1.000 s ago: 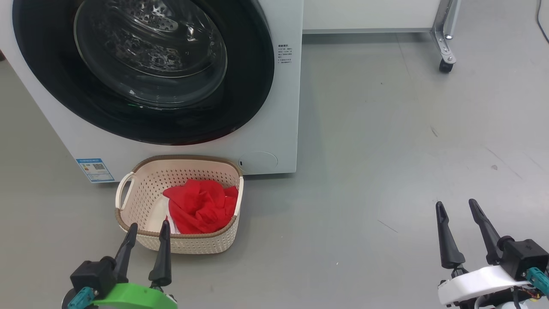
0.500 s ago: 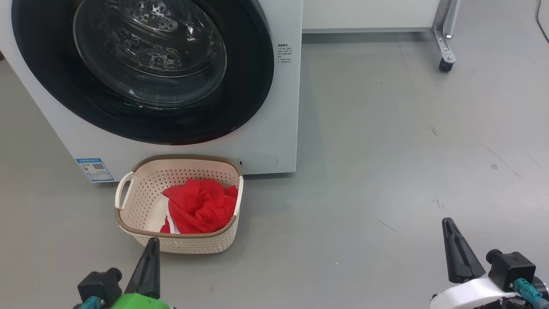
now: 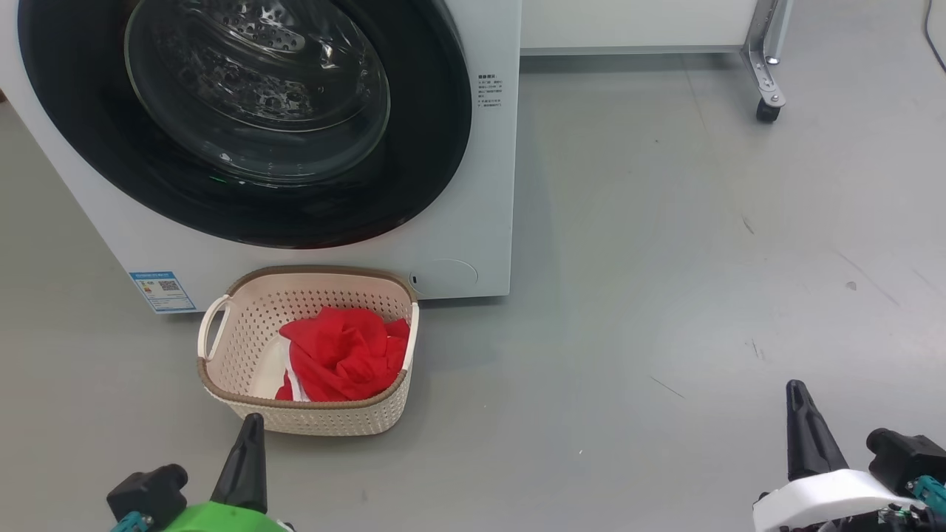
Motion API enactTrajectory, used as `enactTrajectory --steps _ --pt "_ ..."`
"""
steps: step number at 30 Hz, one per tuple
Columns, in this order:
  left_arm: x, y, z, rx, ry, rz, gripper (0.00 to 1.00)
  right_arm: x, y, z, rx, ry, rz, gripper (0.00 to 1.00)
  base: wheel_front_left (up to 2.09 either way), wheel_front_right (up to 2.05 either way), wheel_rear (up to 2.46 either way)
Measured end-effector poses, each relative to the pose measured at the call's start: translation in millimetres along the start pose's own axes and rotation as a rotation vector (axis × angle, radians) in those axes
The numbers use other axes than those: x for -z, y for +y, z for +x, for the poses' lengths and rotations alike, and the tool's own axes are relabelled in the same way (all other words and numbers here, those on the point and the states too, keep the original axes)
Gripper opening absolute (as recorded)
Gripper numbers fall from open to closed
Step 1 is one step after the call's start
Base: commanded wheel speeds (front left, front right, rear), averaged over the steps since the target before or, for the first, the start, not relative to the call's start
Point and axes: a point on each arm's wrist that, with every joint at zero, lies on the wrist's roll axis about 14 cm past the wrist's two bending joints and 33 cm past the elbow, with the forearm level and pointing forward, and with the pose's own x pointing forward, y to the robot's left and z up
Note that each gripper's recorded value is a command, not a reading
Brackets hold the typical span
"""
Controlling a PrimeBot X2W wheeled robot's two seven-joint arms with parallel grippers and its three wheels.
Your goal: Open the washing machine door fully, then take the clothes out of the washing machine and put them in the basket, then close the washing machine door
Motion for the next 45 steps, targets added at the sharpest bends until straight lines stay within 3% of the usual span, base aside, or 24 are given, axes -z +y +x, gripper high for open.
enactTrajectory --steps 45 --pt "-13 27 6 -0.108 -0.005 -0.477 0.0 1 -20 18 0.089 0.05 0.582 0.0 0.0 0.0 0.0"
